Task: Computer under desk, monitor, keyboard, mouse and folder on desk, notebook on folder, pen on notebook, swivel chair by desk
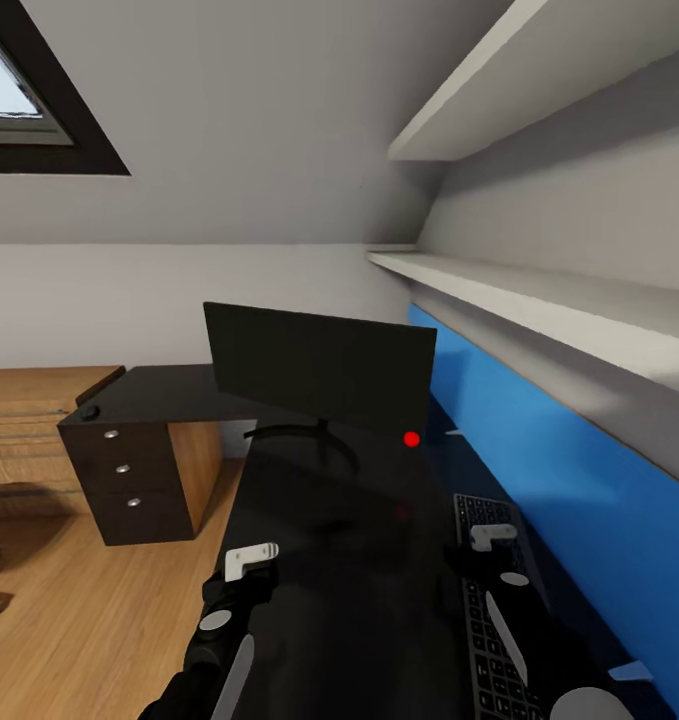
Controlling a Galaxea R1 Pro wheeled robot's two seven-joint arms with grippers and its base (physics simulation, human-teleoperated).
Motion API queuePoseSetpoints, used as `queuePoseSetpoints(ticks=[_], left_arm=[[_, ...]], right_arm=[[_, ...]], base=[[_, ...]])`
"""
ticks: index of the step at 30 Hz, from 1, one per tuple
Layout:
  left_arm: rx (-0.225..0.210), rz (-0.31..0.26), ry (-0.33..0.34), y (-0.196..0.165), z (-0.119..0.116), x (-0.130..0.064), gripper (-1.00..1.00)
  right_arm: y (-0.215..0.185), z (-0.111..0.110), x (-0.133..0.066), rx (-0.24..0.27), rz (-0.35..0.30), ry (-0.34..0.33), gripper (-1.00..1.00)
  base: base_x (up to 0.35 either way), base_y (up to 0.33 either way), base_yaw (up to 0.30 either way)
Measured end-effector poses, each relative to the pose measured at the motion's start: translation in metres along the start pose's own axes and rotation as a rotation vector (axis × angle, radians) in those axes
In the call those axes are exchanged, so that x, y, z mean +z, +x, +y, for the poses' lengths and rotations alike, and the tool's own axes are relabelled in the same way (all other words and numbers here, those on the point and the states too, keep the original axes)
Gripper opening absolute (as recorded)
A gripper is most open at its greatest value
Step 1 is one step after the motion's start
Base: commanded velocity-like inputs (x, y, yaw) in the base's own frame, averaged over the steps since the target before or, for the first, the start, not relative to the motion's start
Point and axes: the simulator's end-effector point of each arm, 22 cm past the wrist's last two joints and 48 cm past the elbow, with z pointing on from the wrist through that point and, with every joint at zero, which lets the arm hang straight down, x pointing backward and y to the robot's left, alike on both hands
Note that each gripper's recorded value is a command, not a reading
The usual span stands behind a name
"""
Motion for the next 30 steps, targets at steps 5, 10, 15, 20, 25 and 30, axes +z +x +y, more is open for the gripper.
queuePoseSetpoints(ticks=[5,10,15,20,25,30], left_arm=[[0.001,0.000,0.000,0.007,0.000,0.004,1.00],[0.001,0.000,0.000,0.014,0.001,0.009,1.00],[0.002,0.000,0.000,0.017,0.001,0.010,1.00],[0.002,0.000,0.000,0.017,0.001,0.010,1.00],[0.002,0.000,0.000,0.017,0.001,0.010,1.00],[0.002,0.001,-0.001,0.017,0.001,0.010,1.00]], right_arm=[[0.006,0.000,0.004,0.000,-0.002,0.001,1.00],[0.013,0.000,0.008,0.000,-0.003,0.003,1.00],[0.018,-0.001,0.010,0.000,0.004,0.006,1.00],[0.024,-0.004,0.010,0.002,0.035,0.015,1.00],[0.027,-0.010,0.010,0.003,0.046,0.039,1.00],[0.028,-0.013,0.010,0.004,0.052,0.053,1.00]], base=[[0.000,0.000,0.000],[0.000,0.000,0.000],[0.000,0.000,0.000],[0.000,0.000,0.000],[0.000,0.000,0.000],[0.000,0.000,0.000]])
